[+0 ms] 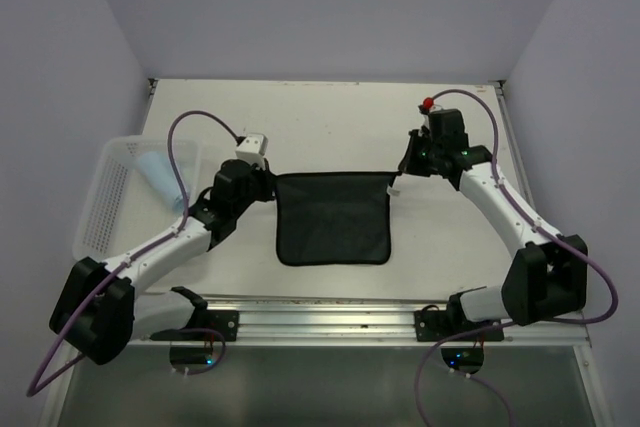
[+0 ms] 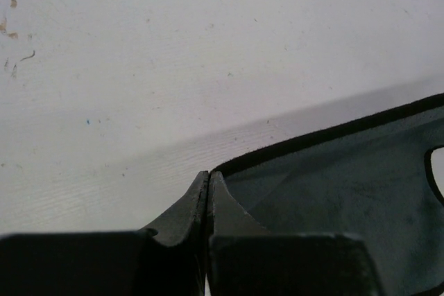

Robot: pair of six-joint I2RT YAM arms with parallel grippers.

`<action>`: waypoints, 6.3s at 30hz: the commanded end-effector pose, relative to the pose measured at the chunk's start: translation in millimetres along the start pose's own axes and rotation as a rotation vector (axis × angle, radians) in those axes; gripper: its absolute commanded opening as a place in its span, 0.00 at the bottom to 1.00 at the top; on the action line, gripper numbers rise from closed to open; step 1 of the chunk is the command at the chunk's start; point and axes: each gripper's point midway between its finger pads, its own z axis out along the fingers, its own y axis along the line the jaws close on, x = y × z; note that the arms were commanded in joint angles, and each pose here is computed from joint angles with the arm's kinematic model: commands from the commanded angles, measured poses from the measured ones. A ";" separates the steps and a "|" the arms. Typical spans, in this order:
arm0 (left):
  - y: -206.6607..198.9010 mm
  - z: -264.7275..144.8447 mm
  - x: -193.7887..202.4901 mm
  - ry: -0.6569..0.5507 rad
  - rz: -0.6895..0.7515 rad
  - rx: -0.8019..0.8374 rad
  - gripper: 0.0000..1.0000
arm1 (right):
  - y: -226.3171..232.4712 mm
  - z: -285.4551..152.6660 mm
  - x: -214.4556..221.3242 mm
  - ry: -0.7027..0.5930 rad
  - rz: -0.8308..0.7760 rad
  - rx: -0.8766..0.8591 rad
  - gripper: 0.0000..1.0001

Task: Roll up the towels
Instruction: Fold the towel

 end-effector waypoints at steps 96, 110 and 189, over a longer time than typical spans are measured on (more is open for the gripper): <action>-19.4 -68.3 119.3 0.117 -0.122 0.191 0.00 | -16.5 -27.6 168.1 0.187 -0.012 -0.001 0.00; -21.2 -74.4 116.0 0.089 -0.136 0.204 0.31 | -5.7 -21.1 179.7 0.214 -0.016 -0.059 0.00; -59.6 -14.0 63.2 0.144 -0.164 0.295 0.23 | 56.8 9.3 69.7 0.124 -0.044 -0.019 0.20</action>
